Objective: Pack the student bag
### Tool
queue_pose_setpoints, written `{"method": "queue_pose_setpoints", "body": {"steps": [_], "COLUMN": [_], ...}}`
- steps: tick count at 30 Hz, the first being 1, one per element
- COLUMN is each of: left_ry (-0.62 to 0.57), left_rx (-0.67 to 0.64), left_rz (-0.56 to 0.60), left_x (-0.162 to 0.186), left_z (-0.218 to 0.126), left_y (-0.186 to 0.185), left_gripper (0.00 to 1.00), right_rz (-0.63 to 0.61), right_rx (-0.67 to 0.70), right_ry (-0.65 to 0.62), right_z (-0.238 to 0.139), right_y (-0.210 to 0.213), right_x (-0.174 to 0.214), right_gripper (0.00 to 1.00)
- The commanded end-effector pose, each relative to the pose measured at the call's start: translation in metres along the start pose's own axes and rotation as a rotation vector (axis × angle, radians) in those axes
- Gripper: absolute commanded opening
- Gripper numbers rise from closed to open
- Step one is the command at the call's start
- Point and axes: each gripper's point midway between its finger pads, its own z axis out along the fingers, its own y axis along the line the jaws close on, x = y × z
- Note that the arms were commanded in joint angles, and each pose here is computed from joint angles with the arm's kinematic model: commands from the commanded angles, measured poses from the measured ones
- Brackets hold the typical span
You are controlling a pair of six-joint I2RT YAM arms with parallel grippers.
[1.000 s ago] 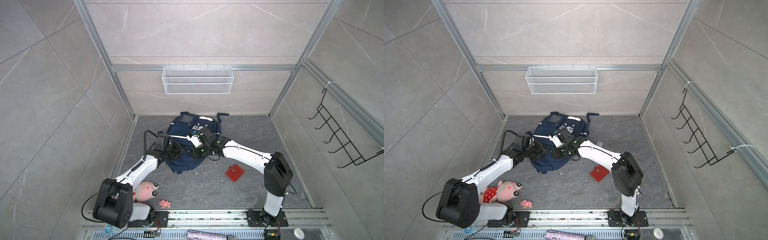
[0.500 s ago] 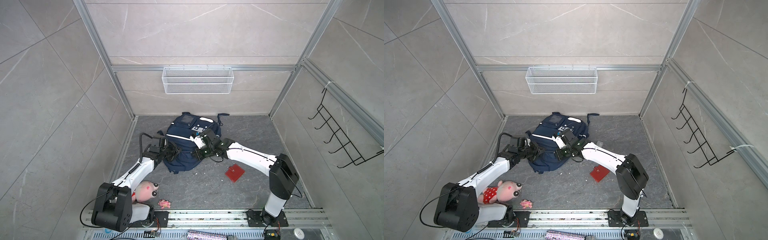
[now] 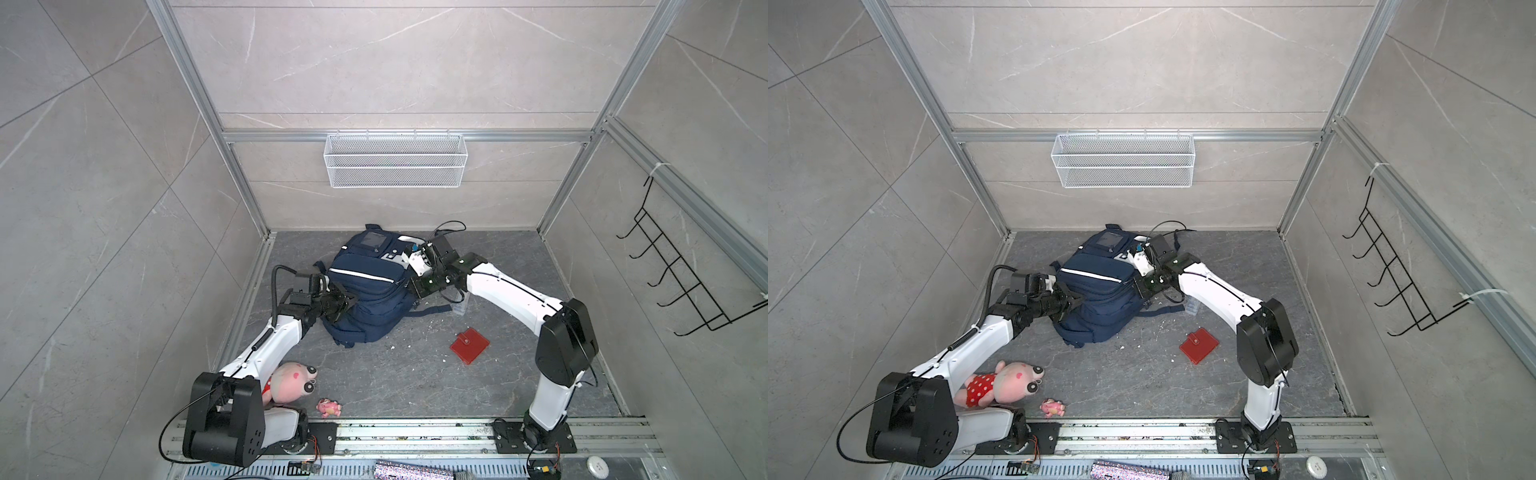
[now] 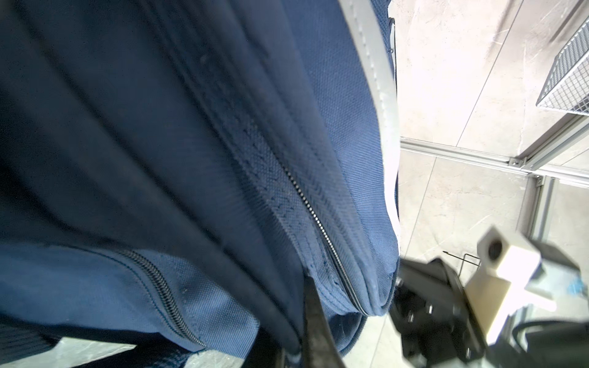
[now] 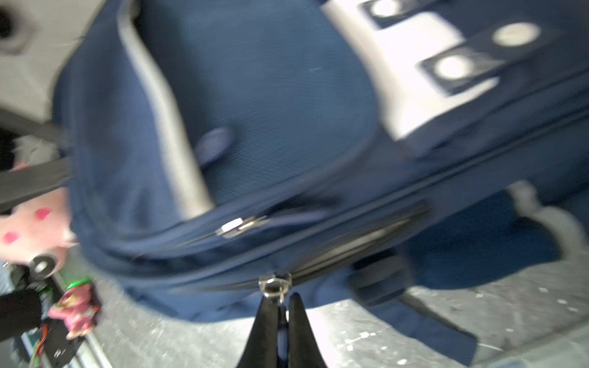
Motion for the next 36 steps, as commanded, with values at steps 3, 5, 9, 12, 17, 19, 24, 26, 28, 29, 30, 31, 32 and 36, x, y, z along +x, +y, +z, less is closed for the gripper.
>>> {"method": "queue_pose_setpoints", "body": {"steps": [3,5,9,12,17,19,24,26,28,29,30,31,32,36], "left_ry": [-0.035,-0.029,-0.012,0.008,0.032,0.032,0.044,0.064,0.091,0.107,0.119,0.127,0.133,0.157], "left_rx": [-0.057,-0.056,-0.042,-0.022,-0.008,-0.005,-0.001,-0.002,0.000,0.008,0.009,0.009,0.009,0.001], "left_rz": [0.057,0.060,0.067,0.082,0.076,0.071,0.075,0.078,0.079,0.079,0.076,0.077,0.079,0.083], "left_x": [-0.006,-0.004,-0.002,-0.001,-0.002,-0.004,-0.003,0.001,0.005,0.007,0.008,0.010,0.011,0.013], "left_z": [-0.018,-0.019,-0.018,-0.018,-0.014,-0.012,-0.013,-0.012,-0.010,-0.009,-0.008,-0.008,-0.008,-0.008], "left_y": [0.013,0.015,0.012,0.006,0.000,-0.001,-0.003,-0.002,0.000,-0.001,0.000,0.000,0.001,0.000], "left_gripper": [0.00,0.00,0.00,0.00,0.00,0.00,0.00,0.00,0.00,0.00,0.00,0.00,0.00,0.00], "right_rz": [0.127,0.127,0.086,-0.005,-0.194,-0.245,-0.354,-0.396,-0.417,-0.426,-0.437,-0.451,-0.465,-0.509], "right_rx": [0.206,0.219,0.247,0.186,0.019,-0.005,-0.049,-0.090,-0.119,-0.133,-0.143,-0.156,-0.167,-0.256], "right_ry": [-0.052,-0.047,-0.024,-0.038,-0.041,-0.046,-0.064,-0.065,-0.059,-0.059,-0.064,-0.062,-0.057,-0.026], "right_z": [-0.015,-0.012,-0.010,-0.014,-0.024,-0.033,-0.053,-0.050,-0.042,-0.037,-0.033,-0.028,-0.024,-0.011], "right_y": [-0.070,-0.073,-0.079,-0.063,-0.022,-0.014,0.000,0.006,0.009,0.011,0.013,0.016,0.018,0.029], "right_x": [-0.028,-0.030,-0.030,-0.032,-0.019,-0.012,-0.009,-0.013,-0.018,-0.022,-0.026,-0.029,-0.031,-0.026], "right_gripper": [0.00,0.00,0.00,0.00,0.32,0.44,0.61,0.79,0.82,0.82,0.82,0.82,0.82,0.82]}}
